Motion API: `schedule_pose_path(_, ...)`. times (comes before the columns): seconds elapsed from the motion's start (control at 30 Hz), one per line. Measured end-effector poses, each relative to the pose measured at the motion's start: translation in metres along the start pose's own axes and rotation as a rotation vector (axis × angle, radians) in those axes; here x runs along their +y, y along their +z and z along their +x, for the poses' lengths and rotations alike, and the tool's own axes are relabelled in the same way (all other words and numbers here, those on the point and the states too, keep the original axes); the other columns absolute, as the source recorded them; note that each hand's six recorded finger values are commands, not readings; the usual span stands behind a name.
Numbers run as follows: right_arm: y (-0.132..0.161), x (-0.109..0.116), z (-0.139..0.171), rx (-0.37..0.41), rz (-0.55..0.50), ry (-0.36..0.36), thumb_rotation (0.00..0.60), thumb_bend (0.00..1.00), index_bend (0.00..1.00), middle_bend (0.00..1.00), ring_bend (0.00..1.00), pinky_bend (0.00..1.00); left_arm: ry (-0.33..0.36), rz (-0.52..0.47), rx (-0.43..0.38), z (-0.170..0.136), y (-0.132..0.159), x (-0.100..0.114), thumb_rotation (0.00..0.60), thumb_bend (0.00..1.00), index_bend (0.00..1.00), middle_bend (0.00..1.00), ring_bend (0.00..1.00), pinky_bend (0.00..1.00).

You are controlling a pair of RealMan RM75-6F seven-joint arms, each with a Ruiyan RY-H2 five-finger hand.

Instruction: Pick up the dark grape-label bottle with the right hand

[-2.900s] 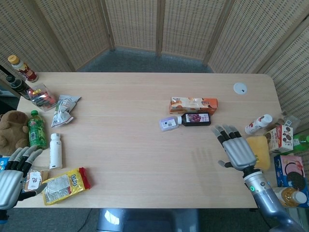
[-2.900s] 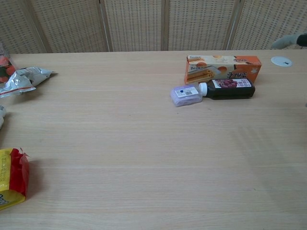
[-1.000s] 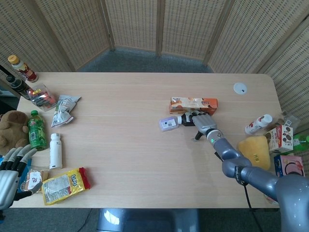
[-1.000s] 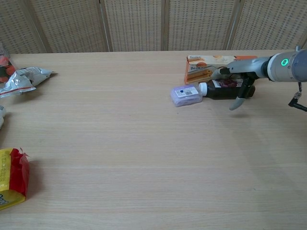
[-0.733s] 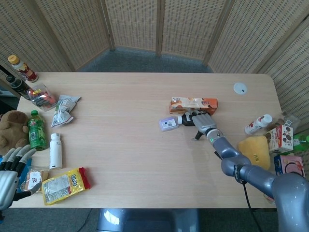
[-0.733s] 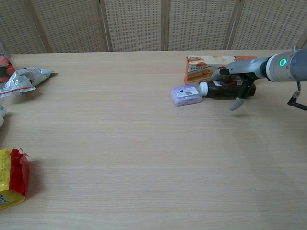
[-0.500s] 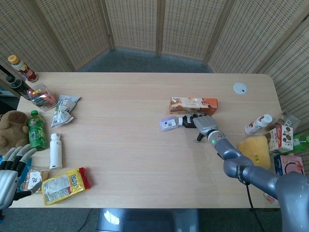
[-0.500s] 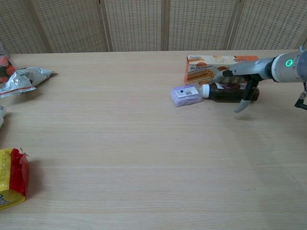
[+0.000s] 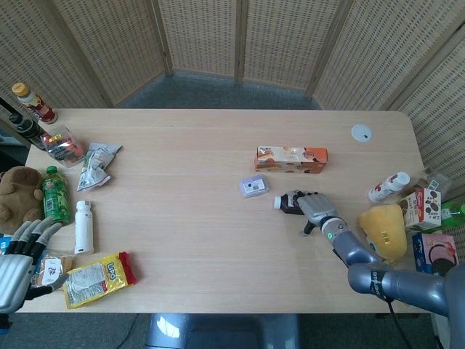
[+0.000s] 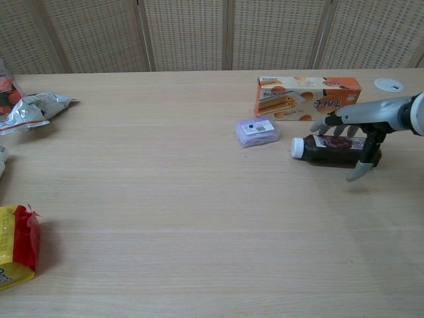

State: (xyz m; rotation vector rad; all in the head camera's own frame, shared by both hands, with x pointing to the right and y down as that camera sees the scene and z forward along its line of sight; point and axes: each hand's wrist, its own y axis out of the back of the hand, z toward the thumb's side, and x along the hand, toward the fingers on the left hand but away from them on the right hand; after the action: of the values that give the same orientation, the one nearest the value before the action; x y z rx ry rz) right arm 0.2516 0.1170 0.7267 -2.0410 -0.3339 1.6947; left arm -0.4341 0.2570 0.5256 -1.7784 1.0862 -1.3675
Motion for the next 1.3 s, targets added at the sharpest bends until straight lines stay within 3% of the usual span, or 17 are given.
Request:
schedule_pose_path(0.13,-0.002,0.008,0.007,-0.012,0.03,-0.053,0.6,0.14,0.0,0.16,0.02,0.2,0.006,-0.003,-0.002,-0.002,0.0,0.001,0.6,0.23,0.12,0.08,0.0,0.0)
schedule_pose_path(0.27,-0.002,0.012,0.005,-0.003,0.056,-0.087,0.6,0.14,0.0,0.07,0.0,0.17,0.014,-0.006,0.012,-0.006,-0.004,0.002,0.6,0.22,0.12,0.07,0.0,0.0)
schedule_pose_path(0.5,-0.011,0.008,-0.006,-0.017,0.055,-0.102,0.6,0.14,0.0,0.07,0.0,0.17,0.014,-0.007,0.025,-0.01,-0.007,0.002,0.6,0.23,0.12,0.07,0.0,0.0)
schedule_pose_path(0.77,-0.027,-0.006,-0.019,-0.051,0.01,-0.093,0.6,0.13,0.0,0.14,0.03,0.17,0.016,-0.002,0.029,-0.012,-0.007,0.003,0.6,0.22,0.12,0.07,0.0,0.0)
schedule_pose_path(0.83,-0.029,-0.009,-0.02,-0.055,-0.003,-0.092,0.6,0.13,0.0,0.18,0.06,0.17,0.014,0.0,0.029,-0.012,-0.007,0.003,0.6,0.22,0.12,0.07,0.0,0.0)
schedule_pose_path(0.93,-0.03,-0.011,-0.021,-0.054,-0.016,-0.102,0.6,0.12,0.02,0.32,0.18,0.23,0.017,-0.001,0.026,-0.012,-0.006,0.004,0.6,0.22,0.12,0.07,0.0,0.0)
schedule_pose_path(1.07,-0.03,-0.011,-0.019,-0.047,-0.036,-0.135,0.6,0.11,0.22,0.56,0.4,0.39,0.016,-0.001,0.024,-0.011,-0.005,0.003,0.6,0.23,0.12,0.07,0.0,0.0)
schedule_pose_path(1.3,-0.029,-0.01,-0.019,-0.025,-0.067,-0.193,0.6,0.12,0.51,0.87,0.73,0.67,0.016,-0.003,0.021,-0.011,-0.005,0.003,0.6,0.23,0.12,0.07,0.0,0.0)
